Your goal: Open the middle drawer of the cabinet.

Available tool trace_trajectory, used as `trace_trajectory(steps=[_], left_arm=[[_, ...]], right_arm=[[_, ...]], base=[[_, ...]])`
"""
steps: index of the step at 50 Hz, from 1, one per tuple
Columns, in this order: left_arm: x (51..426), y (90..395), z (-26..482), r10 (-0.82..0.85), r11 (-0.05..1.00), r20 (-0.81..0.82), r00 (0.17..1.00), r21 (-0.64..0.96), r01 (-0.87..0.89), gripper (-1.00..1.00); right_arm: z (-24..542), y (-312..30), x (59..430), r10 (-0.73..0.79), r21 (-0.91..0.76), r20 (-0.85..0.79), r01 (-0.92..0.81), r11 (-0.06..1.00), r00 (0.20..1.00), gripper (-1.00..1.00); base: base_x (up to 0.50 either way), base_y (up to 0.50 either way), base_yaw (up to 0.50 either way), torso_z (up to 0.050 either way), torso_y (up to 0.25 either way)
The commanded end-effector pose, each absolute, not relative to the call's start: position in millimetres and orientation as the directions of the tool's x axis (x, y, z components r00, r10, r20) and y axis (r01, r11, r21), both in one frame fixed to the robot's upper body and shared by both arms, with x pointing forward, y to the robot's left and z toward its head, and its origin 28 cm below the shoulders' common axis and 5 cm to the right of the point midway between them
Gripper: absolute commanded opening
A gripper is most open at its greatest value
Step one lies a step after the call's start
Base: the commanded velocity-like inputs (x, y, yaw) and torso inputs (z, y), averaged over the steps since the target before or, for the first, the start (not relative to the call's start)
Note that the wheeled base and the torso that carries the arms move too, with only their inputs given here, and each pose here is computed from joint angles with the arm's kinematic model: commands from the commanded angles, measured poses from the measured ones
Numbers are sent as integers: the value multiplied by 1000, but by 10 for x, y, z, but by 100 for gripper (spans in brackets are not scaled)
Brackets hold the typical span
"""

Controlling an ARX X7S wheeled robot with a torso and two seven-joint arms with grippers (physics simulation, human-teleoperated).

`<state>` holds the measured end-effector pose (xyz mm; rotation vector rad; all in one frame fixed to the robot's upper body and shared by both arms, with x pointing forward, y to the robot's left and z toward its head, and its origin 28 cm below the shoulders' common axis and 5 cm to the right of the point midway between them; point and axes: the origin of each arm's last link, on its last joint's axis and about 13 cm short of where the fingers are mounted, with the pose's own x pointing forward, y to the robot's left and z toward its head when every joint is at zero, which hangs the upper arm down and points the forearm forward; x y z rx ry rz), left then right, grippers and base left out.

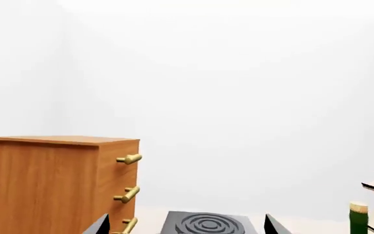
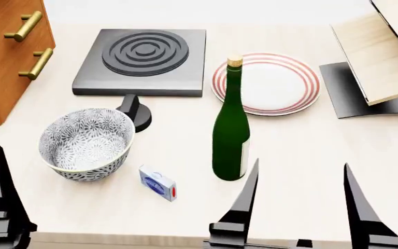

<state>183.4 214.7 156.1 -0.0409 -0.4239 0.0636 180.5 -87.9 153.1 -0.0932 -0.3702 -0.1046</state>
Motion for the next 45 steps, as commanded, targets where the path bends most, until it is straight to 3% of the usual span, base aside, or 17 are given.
trace_trajectory(steps=[1, 24, 45], left_arm=[[1660, 2152, 1802, 71, 997, 472, 879, -59, -49, 100], [1581, 2179, 1893, 64, 997, 492, 868, -72, -33, 100], [1547, 2178, 1929, 68, 997, 507, 859, -70, -37, 100]], right_arm=[[1704, -856, 1669, -94, -91, 445, 150, 985, 890, 100], [1781, -826, 1589, -59, -119, 499, 136, 984, 864, 100], [1822, -823, 1570, -61, -113, 523, 140, 984, 850, 100]], base=[[0, 0, 0, 0, 0], [8, 0, 0, 0, 0], [476, 0, 0, 0, 0]])
